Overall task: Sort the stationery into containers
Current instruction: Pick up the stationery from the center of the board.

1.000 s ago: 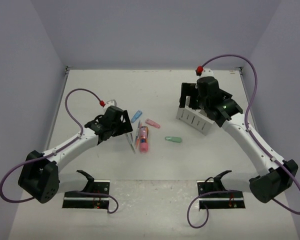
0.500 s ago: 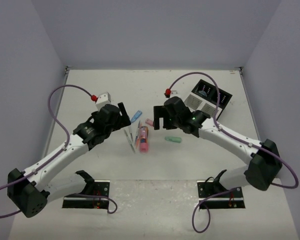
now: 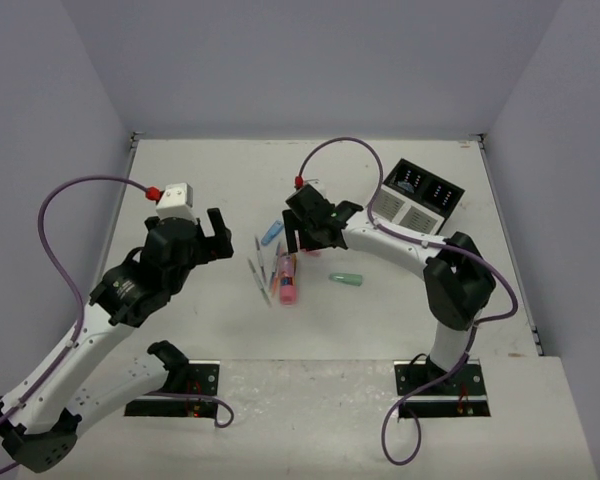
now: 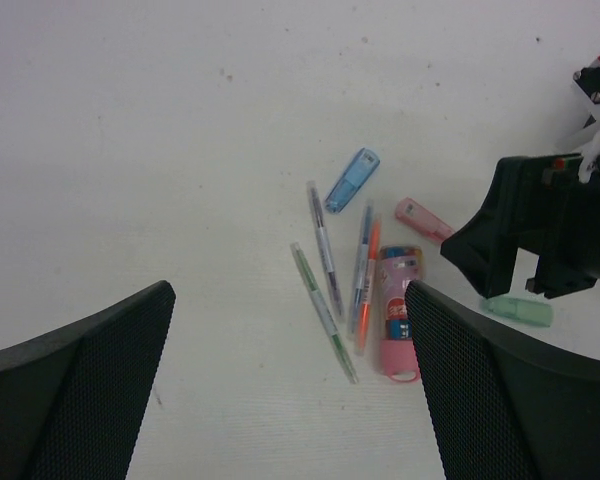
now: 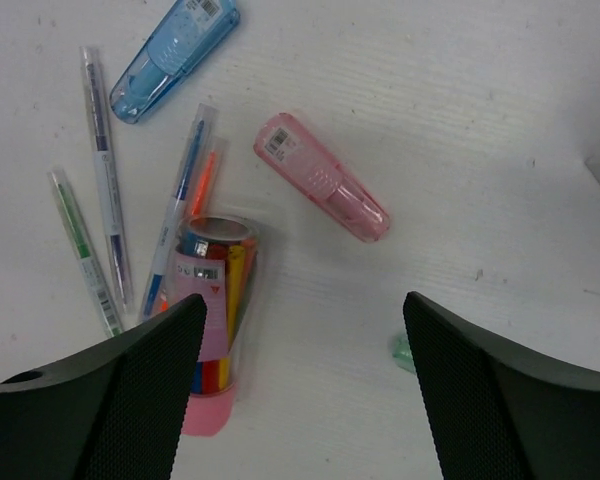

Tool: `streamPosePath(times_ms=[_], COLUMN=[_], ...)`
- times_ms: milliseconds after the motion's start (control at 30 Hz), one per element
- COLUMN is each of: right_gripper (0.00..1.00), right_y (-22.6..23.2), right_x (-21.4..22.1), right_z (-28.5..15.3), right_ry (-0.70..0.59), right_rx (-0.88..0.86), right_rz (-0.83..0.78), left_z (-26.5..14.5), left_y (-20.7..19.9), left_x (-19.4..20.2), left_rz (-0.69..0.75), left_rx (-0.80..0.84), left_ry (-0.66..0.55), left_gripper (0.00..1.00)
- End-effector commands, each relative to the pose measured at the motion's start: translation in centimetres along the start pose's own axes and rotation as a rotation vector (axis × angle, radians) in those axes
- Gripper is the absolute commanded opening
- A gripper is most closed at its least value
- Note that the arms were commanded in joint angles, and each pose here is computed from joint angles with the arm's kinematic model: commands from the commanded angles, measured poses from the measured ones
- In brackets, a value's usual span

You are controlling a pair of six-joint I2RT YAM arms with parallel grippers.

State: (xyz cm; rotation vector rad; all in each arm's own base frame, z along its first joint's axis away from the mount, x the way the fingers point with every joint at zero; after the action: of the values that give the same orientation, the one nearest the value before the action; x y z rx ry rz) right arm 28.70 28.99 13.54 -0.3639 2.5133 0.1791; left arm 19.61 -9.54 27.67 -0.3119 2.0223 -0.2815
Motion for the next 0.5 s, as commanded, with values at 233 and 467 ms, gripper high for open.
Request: streamPosePath(times_ms=[233,467], right_gripper=[0.74,0.73], right_y=[-3.2,-3.1], right_x=[-3.2,-2.7], right_z=[3.5,6.6], right_ry=[0.009,0.101], right_rx=[-0.032,-0.080], right_rz=[-0.252,-0.433], left_z=[0.5,1.7], left_y=[1.8,1.4], left_x=[2.1,3.4], left_rz=[0.133,0.175], left_rx=[0.010,0.025], left_ry=[-0.003,0.048], left_gripper=[1.00,1.00])
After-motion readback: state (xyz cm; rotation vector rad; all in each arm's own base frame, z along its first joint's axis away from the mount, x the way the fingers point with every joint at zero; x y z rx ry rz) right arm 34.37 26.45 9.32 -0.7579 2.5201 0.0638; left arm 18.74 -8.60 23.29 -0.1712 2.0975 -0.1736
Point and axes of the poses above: each gripper's point midway between its finger pads, its own z axis out along the fingers, its own y axis along the line the jaws close on, x = y × z, the point moved 5 cm from there along -z, back along the fingers, and after that the axes turned 7 degrees about -z, right-handed, at the moved point
